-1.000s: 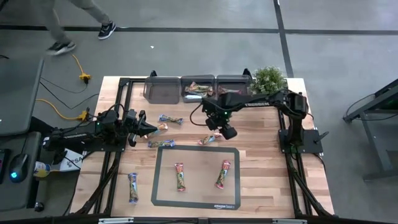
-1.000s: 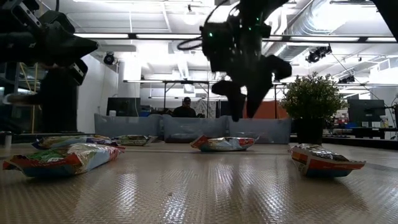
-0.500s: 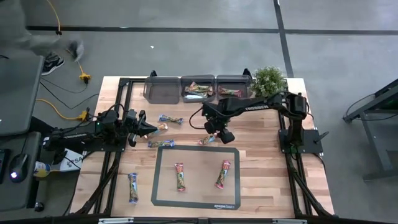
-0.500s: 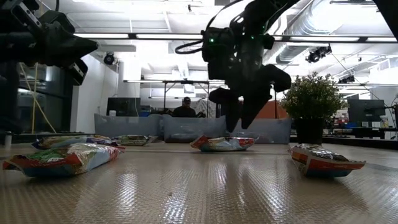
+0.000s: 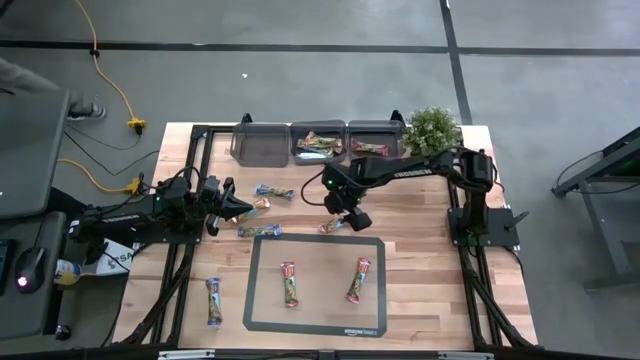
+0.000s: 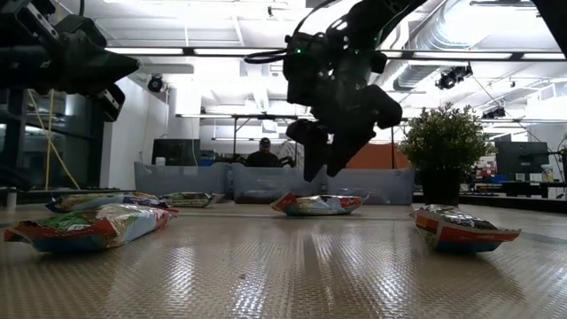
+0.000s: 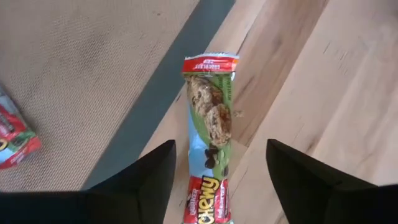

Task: Pick and place Granola Bars by type
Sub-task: Put the red granola bar into the right black bin

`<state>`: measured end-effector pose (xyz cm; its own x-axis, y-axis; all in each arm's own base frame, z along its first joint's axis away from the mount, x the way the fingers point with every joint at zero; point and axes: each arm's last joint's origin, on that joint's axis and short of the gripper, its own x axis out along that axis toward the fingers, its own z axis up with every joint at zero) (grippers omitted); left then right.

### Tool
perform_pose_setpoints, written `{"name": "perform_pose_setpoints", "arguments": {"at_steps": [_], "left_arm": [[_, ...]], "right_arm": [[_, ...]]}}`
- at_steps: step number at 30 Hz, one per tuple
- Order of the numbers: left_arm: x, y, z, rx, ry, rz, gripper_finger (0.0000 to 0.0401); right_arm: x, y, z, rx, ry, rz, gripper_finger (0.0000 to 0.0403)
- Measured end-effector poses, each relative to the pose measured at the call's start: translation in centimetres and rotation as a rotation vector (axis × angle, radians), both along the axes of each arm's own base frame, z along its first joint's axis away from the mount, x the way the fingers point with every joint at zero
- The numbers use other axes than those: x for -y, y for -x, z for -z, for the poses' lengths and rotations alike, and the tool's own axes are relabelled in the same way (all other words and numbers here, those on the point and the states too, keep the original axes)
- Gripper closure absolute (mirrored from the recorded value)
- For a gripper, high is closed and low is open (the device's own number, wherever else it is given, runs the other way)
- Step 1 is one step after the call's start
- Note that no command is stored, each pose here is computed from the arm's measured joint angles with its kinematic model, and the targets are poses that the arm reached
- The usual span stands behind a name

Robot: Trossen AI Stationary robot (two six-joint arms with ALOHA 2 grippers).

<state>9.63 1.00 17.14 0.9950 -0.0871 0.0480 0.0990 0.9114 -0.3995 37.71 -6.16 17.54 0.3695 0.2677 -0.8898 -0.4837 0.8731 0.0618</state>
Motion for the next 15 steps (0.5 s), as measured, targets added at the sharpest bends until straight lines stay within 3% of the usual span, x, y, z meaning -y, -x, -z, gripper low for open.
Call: {"name": "perform_pose_setpoints", "arguments": {"at_steps": [5, 10, 15], "left_arm": [[0.0, 0.0, 0.0, 0.000, 0.000, 0.000, 0.0400], [0.0, 0.0, 0.0, 0.001, 0.000, 0.000, 0.0400], [0.0, 0.0, 0.0, 0.000, 0.000, -0.003, 0.0400]], "right_arm": [[-0.1, -0.2, 1.1, -0.037, 0.005, 0.014, 0.0145], [-0.3, -0.6, 2.8, -0.086, 0.097, 0.034, 0.0142], [-0.4, -0.8, 3.8, -0.108, 0.093, 0.050, 0.0141]]}}
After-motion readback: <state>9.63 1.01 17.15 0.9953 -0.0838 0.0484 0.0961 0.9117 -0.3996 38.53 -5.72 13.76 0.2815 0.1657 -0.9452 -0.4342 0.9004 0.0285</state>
